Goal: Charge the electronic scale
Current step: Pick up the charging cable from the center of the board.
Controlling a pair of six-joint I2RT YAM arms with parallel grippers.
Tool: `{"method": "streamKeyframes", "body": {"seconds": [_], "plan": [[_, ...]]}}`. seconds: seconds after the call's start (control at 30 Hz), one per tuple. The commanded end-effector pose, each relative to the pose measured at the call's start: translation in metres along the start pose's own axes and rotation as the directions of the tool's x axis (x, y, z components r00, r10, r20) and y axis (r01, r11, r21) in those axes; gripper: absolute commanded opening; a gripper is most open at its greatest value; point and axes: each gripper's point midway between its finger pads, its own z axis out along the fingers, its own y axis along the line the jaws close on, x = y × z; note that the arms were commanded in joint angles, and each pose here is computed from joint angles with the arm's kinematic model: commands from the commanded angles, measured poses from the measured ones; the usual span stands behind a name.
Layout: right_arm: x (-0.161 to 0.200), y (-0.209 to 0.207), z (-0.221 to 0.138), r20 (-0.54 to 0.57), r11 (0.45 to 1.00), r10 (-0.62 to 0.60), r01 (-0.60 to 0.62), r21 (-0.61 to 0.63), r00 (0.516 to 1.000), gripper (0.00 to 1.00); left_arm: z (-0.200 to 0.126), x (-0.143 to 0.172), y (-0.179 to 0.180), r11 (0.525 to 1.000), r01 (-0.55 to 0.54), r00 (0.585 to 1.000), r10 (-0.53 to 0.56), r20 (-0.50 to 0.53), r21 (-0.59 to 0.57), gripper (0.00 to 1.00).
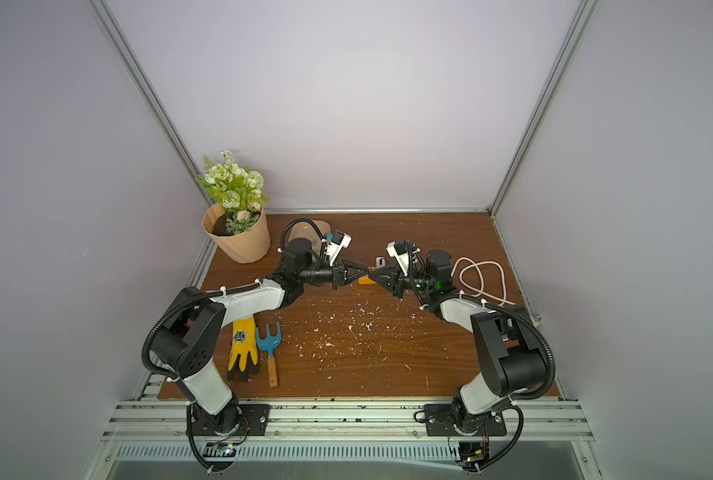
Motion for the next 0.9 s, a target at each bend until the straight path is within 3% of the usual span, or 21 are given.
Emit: {"method": "streamKeyframes", "body": {"seconds": [0.0, 0.23, 0.73, 0.87], "plan": [[-0.023, 0.0086, 0.001, 0.032, 0.994, -0.1, 0.102, -0.047, 0.994, 0.14, -0.0004, -0.0117, -0.0242, 0.996, -0.06, 0.998, 0.058, 0.021, 0.065, 0.13], [-0.0241, 0.0119, 0.0014, 0.03, 0.992, -0.111, 0.113, -0.062, 0.993, 0.16, 0.0008, -0.0109, -0.0253, 0.996, -0.058, 0.998, 0.057, 0.02, 0.072, 0.13], [-0.0277, 0.016, -0.0005, 0.036, 0.989, -0.136, 0.138, -0.057, 0.99, 0.0, 0.0009, -0.0063, -0.0258, 0.996, -0.057, 0.998, 0.056, 0.011, 0.074, 0.13], [-0.0227, 0.0085, 0.0008, 0.005, 0.992, -0.12, 0.12, -0.029, 0.993, 0.0, -0.0007, -0.0084, -0.0212, 0.998, -0.063, 0.998, 0.063, 0.011, 0.027, 0.43]]}}
